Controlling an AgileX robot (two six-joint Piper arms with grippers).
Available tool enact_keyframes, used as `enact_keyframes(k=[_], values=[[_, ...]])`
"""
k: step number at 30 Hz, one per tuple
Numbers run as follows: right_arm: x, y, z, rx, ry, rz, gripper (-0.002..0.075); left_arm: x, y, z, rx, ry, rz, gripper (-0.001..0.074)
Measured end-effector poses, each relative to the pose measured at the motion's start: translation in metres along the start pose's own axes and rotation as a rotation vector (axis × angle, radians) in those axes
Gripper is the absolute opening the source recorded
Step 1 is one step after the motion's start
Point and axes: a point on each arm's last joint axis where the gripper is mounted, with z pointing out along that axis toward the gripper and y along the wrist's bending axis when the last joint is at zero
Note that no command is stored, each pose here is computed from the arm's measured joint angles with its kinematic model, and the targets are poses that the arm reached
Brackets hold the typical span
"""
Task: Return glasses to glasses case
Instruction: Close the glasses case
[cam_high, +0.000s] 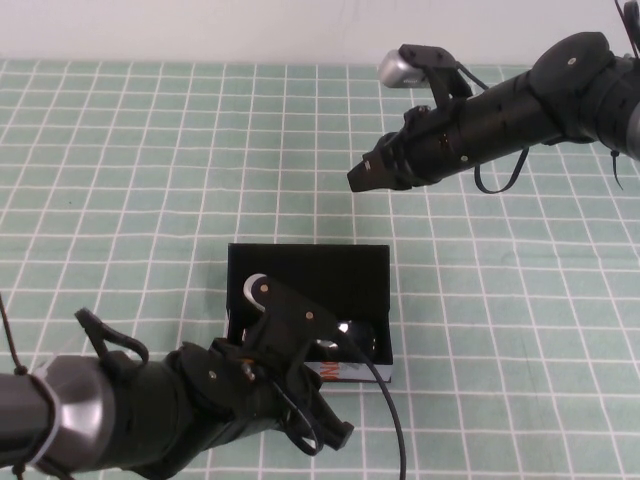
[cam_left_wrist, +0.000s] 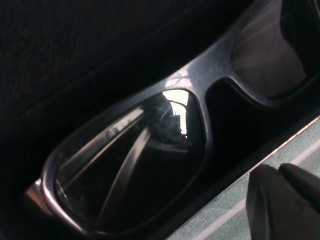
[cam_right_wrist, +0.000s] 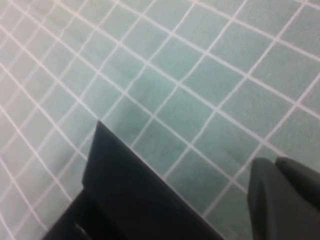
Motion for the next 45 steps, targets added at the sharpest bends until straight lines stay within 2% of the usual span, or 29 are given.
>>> enact_keyframes(k=[8, 17, 26, 30, 38, 45], values=[[0.018, -0.019, 0.022, 0.021, 0.094, -0.069, -0.0011, 0.0, 0.0, 0.0, 0.002, 0.001, 0.0, -0.0002], [0.033, -0.02, 0.039, -0.122, 0.151, -0.086, -0.0011, 0.0, 0.0, 0.0, 0.004, 0.002, -0.012, -0.0002], [0.039, -0.006, 0.034, -0.273, 0.226, -0.126, -0.0011, 0.001, 0.0, 0.002, 0.001, 0.008, -0.011, -0.0002], [0.036, -0.002, 0.033, -0.323, 0.199, -0.111, -0.0011, 0.001, 0.0, 0.002, 0.0, 0.008, -0.011, -0.0002], [0.037, 0.011, 0.04, -0.347, 0.211, -0.114, -0.0011, 0.001, 0.0, 0.002, -0.002, 0.007, -0.011, -0.0002], [0.053, 0.032, 0.058, -0.336, 0.344, -0.139, -0.0011, 0.001, 0.0, 0.002, -0.003, 0.007, -0.011, -0.0002]])
